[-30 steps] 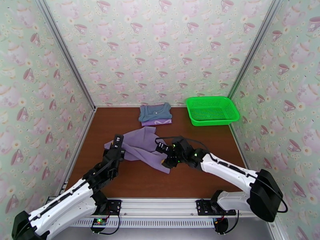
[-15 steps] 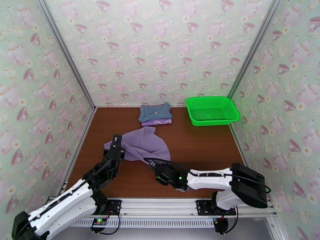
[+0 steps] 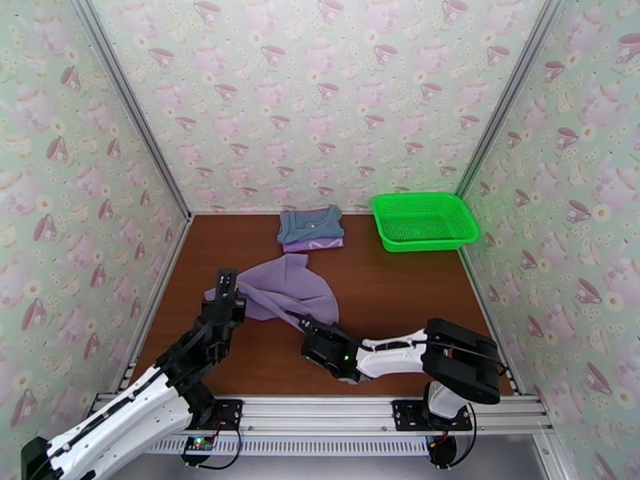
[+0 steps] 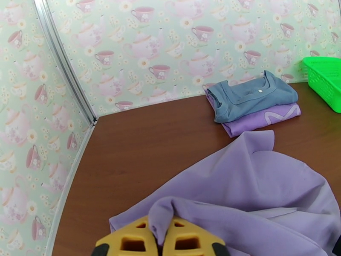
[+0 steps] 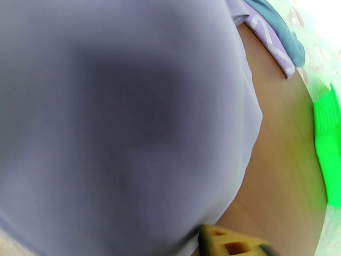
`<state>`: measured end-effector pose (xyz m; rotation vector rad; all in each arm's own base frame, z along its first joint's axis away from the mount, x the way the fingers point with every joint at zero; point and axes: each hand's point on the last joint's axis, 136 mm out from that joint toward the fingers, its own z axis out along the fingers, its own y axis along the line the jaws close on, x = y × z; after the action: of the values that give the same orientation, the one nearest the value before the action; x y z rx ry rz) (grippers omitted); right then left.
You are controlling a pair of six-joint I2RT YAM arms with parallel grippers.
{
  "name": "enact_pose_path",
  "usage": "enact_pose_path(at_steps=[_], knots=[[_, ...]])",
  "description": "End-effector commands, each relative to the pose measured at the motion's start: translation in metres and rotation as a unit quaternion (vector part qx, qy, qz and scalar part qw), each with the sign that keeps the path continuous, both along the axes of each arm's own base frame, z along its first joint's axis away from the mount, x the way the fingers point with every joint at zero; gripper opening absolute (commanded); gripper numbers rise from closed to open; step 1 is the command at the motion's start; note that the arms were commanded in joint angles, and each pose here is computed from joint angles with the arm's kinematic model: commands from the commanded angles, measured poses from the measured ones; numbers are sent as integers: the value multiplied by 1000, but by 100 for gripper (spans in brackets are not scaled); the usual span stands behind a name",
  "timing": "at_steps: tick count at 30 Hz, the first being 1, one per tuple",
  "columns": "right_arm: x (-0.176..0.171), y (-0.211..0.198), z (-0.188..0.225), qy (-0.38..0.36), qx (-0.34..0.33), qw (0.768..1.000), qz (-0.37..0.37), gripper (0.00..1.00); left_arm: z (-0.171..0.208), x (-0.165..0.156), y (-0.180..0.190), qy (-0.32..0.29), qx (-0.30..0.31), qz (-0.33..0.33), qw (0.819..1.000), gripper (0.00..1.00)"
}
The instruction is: Fold and stack the mixed laundry pile
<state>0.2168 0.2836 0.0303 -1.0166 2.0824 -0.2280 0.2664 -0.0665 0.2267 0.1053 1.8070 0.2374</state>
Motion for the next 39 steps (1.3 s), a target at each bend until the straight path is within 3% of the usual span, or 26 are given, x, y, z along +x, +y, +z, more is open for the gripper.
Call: enact_pose_path(at_steps=[1, 5, 11, 18, 23, 31, 36, 39], knots=[[9, 8, 16, -16, 23, 1000, -1, 0, -6, -1, 1, 5, -5, 1, 1000, 0], [9, 0, 62, -42, 32, 999, 13, 0, -3, 0, -1, 6, -16, 0, 1000, 0], [15, -35, 192, -105, 48, 990, 77, 0, 27, -1, -16, 5, -46, -43, 998, 0], [30, -81, 309, -157, 14, 976, 154, 0, 110, -24, -65, -17, -90, -218, 972, 0], [64, -98, 349, -175, -34, 971, 159, 0, 178, -27, -80, -62, -74, -266, 959, 0], [134, -112, 376, -176, -41, 973, 144, 0, 223, 20, -112, -81, 15, -282, 956, 0], [185, -122, 393, -183, -35, 975, 122, 0, 222, 72, -125, -82, 62, -278, 955, 0], [210, -126, 415, -197, -26, 974, 107, 0, 232, 113, -113, -102, 77, -247, 961, 0]])
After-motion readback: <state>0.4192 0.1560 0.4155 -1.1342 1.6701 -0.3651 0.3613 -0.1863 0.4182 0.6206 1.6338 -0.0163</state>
